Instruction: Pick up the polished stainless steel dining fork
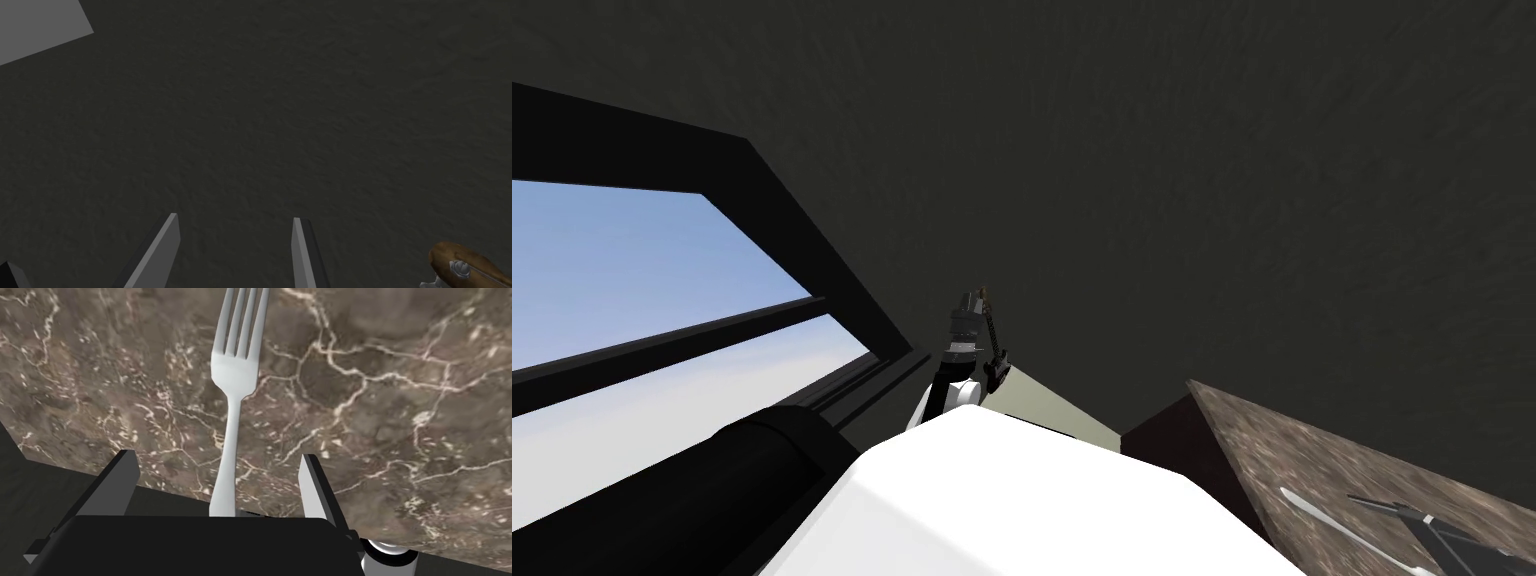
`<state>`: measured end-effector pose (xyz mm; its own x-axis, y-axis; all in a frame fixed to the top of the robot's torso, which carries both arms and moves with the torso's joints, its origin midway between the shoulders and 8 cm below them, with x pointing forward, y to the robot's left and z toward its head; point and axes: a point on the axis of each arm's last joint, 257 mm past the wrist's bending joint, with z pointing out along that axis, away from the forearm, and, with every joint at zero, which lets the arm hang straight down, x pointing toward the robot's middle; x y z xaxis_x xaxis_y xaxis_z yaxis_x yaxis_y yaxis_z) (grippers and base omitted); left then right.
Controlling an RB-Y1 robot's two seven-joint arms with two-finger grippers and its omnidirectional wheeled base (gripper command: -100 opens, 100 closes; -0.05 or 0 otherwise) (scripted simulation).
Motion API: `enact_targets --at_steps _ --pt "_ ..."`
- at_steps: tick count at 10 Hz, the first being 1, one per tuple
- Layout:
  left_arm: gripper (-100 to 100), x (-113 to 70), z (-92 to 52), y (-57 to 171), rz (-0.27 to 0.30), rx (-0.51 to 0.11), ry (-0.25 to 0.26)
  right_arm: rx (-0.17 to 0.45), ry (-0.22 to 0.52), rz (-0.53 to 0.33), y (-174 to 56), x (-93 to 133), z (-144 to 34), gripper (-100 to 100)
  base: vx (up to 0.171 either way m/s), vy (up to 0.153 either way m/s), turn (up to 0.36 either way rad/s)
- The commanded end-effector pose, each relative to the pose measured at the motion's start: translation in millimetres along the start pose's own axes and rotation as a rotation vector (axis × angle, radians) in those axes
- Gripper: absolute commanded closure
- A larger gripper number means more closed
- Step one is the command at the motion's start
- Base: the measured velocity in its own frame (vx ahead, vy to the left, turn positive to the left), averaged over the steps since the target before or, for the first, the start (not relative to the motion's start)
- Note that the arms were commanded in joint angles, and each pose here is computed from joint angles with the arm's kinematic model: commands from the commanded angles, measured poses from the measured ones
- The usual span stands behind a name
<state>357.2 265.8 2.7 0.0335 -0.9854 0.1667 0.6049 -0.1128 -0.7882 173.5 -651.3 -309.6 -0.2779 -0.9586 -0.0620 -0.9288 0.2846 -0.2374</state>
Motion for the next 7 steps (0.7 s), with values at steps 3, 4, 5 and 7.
enact_targets --at_steps 3,4,5,7 --pt "0 0.0 0.0 0.0 0.0 0.0 0.0 -0.115 0.0 -0.015 43.1 0.0 1.3 -100 0.069 -0.015 0.009" --pt "0 0.0 0.0 0.0 0.0 0.0 0.0 -0.088 0.004 -0.016 33.1 0.9 0.5 -100 0.038 -0.02 -0.005" --pt "0 0.0 0.0 0.0 0.0 0.0 0.0 -0.094 0.002 -0.015 35.1 0.5 0.6 0 0.006 -0.003 0.004" --pt "0 -0.1 -0.1 0.0 0.0 0.0 0.0 -0.098 -0.006 -0.088 38.2 -11.8 5.1 -100 0.123 -0.034 -0.331"
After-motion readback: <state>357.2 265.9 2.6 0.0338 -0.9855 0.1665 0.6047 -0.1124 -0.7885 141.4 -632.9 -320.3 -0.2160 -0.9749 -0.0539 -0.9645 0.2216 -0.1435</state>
